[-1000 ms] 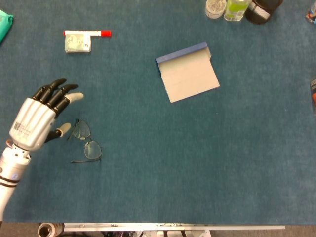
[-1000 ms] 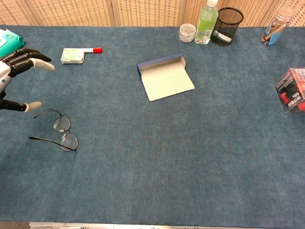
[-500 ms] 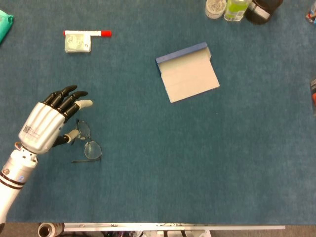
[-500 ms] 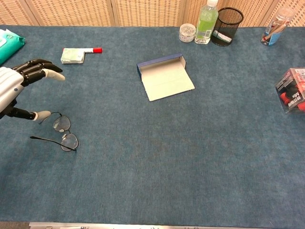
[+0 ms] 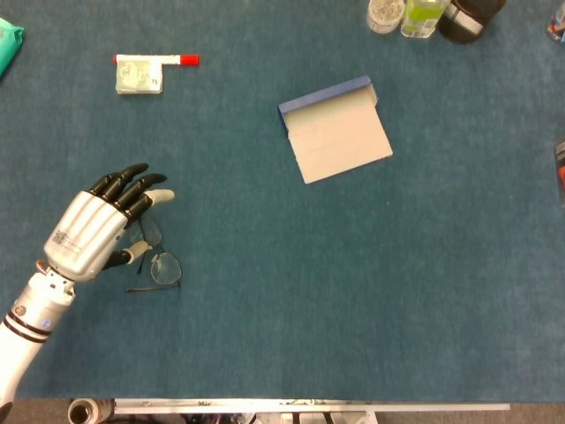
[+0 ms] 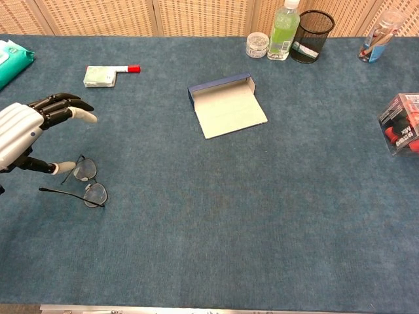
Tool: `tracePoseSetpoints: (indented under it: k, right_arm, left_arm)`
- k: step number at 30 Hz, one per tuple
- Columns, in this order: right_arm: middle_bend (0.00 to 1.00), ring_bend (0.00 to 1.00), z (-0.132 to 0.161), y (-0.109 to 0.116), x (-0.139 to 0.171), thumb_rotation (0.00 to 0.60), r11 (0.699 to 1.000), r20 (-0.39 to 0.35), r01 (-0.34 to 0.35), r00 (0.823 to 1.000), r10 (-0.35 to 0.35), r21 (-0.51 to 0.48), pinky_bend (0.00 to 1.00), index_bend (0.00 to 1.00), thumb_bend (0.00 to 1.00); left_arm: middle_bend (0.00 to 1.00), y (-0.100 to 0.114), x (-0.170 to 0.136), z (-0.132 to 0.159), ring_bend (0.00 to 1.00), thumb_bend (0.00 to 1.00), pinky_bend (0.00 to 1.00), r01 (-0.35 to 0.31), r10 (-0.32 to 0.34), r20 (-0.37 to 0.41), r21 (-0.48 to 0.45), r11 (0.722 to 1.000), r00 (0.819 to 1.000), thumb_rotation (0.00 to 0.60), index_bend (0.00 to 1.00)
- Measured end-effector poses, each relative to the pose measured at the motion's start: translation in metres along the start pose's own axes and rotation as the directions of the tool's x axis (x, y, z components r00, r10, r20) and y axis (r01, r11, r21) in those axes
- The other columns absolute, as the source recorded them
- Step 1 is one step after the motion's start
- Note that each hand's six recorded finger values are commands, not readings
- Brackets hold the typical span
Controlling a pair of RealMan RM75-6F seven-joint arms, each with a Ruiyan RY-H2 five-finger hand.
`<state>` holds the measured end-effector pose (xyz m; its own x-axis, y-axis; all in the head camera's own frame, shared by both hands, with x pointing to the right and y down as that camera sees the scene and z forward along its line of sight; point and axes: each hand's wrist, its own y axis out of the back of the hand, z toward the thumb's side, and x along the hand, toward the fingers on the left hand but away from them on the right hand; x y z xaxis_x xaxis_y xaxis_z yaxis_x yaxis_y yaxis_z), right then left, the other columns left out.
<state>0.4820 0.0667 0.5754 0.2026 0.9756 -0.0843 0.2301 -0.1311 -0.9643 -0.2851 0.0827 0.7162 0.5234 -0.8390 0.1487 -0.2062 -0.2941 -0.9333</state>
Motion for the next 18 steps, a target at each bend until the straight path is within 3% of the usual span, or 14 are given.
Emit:
tracePoseSetpoints:
  k: [18]
  right_arm:
    - [0.46,0.25,-0.001,0.003,0.000,0.600,1.000,0.001,0.007,1.000,-0.007,-0.004,0.33,0.57,0.34]
  left_arm:
    - [0.21,-0.018,0.002,0.004,0.13,0.09,0.26,0.050,-0.050,0.014,0.020,0.999,0.999,0.600,0.26]
